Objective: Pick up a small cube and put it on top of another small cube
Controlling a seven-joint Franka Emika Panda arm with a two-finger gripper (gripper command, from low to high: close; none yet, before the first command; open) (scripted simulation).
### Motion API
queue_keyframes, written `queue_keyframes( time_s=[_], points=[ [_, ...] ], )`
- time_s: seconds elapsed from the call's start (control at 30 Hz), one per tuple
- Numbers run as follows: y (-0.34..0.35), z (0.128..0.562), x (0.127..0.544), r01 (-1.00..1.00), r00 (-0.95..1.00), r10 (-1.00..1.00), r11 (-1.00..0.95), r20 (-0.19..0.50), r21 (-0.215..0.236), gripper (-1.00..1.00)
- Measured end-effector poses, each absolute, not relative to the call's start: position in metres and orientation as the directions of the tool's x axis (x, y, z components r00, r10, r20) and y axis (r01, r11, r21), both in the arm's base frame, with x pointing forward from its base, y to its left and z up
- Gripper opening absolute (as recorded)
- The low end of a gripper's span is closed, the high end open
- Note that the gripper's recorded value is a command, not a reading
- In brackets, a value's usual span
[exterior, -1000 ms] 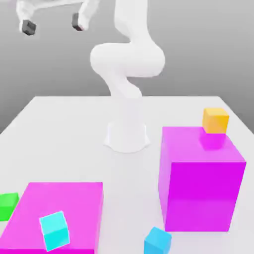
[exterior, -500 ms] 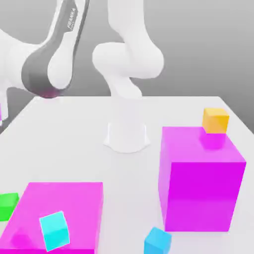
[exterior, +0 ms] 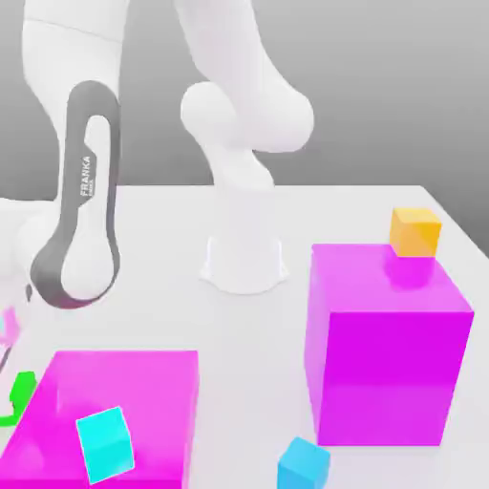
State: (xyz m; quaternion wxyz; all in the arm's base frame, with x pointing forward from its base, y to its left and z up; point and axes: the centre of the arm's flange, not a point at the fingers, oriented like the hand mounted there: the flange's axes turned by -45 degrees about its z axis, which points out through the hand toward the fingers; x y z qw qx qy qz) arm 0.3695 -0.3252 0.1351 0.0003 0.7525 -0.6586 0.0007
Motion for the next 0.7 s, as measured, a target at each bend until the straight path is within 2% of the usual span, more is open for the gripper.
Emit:
queue_keyframes(
  time_s=[0.13,0.2,0.37,0.47,0.7],
  points=[
    [-0.325,0.180,0.370,-0.991,0.133,-0.991,-0.133,0.001,-0.001,-1.00],
    [-0.308,0.206,0.383,-0.987,0.163,-0.987,-0.163,-0.005,-0.010,-1.00],
    [-0.198,0.274,0.442,-0.936,0.351,-0.936,-0.350,-0.028,-0.049,-1.00],
    [-0.126,0.312,0.458,-0.886,0.461,-0.887,-0.458,-0.037,-0.065,-1.00],
    [0.020,0.391,0.439,-0.754,0.656,-0.754,-0.652,-0.042,-0.077,-1.00]
  ],
)
